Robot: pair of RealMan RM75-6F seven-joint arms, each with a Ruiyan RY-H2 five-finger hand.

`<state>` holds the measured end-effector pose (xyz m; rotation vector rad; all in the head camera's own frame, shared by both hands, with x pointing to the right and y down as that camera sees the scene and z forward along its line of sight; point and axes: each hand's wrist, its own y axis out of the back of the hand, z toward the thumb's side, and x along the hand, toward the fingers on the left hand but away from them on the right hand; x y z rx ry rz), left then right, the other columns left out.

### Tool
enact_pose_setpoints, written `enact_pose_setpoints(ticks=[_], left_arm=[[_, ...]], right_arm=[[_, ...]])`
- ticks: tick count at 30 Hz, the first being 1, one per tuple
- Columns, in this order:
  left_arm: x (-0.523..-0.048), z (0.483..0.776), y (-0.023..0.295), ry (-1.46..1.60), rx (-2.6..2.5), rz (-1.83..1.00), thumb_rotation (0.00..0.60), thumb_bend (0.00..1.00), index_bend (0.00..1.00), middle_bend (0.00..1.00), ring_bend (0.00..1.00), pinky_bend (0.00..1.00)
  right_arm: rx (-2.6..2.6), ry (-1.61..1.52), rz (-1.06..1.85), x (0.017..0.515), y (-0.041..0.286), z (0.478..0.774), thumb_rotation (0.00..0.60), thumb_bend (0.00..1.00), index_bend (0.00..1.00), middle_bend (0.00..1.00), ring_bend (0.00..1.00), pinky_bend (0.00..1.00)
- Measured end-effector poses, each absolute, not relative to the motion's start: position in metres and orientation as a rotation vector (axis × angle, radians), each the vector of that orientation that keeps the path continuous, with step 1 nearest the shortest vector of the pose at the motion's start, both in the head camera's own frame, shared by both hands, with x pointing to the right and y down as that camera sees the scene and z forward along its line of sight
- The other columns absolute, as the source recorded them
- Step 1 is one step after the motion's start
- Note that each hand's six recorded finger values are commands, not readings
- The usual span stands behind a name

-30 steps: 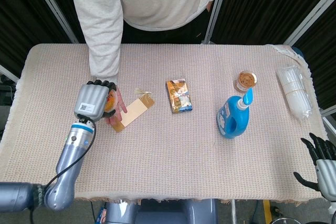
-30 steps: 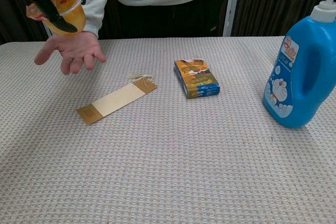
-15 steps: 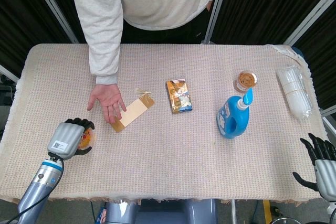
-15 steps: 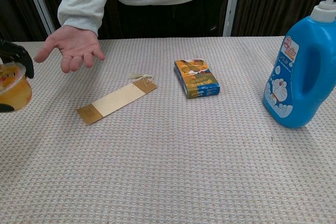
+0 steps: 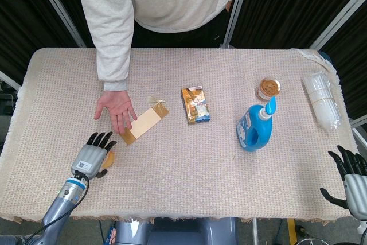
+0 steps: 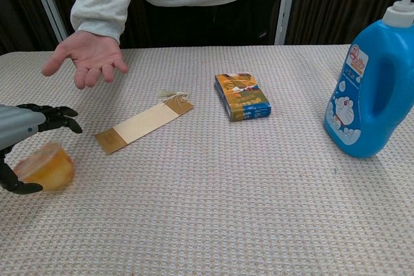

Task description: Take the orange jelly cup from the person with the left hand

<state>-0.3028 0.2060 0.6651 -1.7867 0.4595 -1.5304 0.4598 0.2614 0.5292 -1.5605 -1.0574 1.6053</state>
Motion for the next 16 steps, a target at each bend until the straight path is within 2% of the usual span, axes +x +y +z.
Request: enact_pose_setpoints(ticks=[7, 16], left_arm=[[-0.306, 0.647, 0.198, 0.54, -1.727, -1.485, 0.6, 0.25, 0.11, 0.0, 0.0, 0.01], [-0.346, 0.585, 0.206, 0.736, -1.629, -1.342, 0.6, 0.23, 0.05, 0.0, 0.0, 0.0]], right_arm=[[-1.56, -1.059, 1.603, 0.46, 0.261, 0.529, 0.6, 0.11, 0.12, 0.0, 0.0, 0.0], [-1.558, -1.054, 1.594, 0.458, 0.261, 0.529, 0.6, 0.11, 0.12, 0.0, 0.0, 0.0]])
